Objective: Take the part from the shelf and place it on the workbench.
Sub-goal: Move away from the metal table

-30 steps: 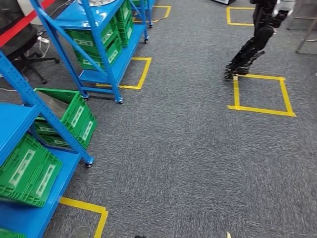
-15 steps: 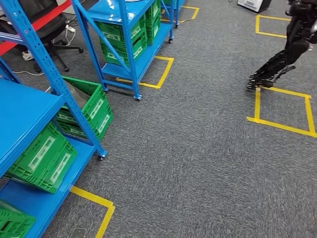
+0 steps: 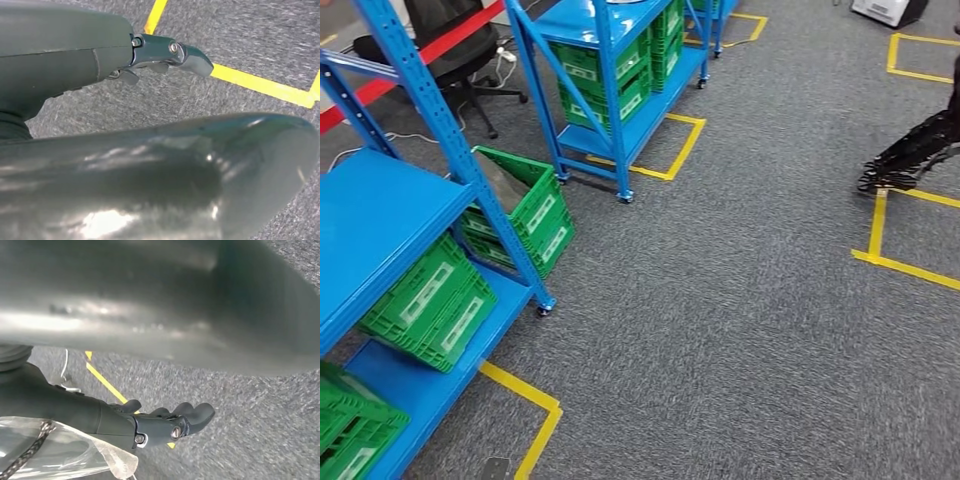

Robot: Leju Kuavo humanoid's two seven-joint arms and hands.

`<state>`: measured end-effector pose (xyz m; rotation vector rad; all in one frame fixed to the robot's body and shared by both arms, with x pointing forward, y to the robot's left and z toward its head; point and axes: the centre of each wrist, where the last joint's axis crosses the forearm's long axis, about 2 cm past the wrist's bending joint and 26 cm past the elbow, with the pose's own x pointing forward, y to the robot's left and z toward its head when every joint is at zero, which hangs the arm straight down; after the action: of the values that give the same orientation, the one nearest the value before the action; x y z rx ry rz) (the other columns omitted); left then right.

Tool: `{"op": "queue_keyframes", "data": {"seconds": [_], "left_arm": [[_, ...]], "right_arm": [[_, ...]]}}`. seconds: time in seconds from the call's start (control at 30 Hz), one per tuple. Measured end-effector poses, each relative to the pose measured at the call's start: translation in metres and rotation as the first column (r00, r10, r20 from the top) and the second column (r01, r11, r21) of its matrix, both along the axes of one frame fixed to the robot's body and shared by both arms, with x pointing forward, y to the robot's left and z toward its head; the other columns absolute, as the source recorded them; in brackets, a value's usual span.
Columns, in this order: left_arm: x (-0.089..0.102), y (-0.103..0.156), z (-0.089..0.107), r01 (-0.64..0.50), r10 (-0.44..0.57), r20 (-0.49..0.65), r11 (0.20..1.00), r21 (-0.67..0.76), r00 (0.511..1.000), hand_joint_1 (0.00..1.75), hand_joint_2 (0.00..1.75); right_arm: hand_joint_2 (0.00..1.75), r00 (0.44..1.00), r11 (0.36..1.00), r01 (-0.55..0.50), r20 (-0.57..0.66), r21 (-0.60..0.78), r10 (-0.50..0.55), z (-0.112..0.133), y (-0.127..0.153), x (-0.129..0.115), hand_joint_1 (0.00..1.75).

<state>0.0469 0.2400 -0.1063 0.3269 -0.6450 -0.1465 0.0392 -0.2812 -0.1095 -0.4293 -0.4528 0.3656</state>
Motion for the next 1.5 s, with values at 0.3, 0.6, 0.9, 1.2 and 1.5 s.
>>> {"op": "queue_keyframes", "data": {"seconds": [0.3, 0.6, 0.9, 1.2, 1.5], "left_arm": [[0.000, 0.000, 0.000, -0.007, 0.007, 0.000, 1.000, 0.001, 1.000, 0.00, 0.00], [-0.003, 0.010, -0.001, -0.056, 0.056, 0.003, 0.998, 0.014, 0.998, 0.00, 0.00], [-0.010, 0.022, -0.003, -0.081, 0.082, -0.031, 0.996, 0.037, 0.996, 0.00, 0.00], [-0.008, 0.026, -0.003, -0.064, 0.065, -0.019, 0.997, 0.039, 0.998, 0.00, 0.00], [0.000, 0.030, -0.002, -0.038, 0.038, -0.001, 0.998, 0.044, 0.999, 0.00, 0.00]], "right_arm": [[0.00, 1.000, 1.000, -0.012, 0.003, -0.005, 0.012, 0.000, -0.001, 0.002, 0.00], [0.00, 0.998, 0.998, -0.061, -0.005, -0.011, 0.061, 0.000, 0.004, 0.003, 0.00], [1.75, 0.995, 0.996, -0.092, -0.043, 0.000, 0.092, 0.001, 0.021, -0.001, 0.00], [1.75, 0.997, 0.997, -0.078, -0.008, -0.001, 0.078, 0.001, 0.022, 0.000, 0.00], [1.75, 0.996, 0.996, -0.087, 0.032, -0.009, 0.087, 0.002, 0.024, 0.008, 0.00]]}}
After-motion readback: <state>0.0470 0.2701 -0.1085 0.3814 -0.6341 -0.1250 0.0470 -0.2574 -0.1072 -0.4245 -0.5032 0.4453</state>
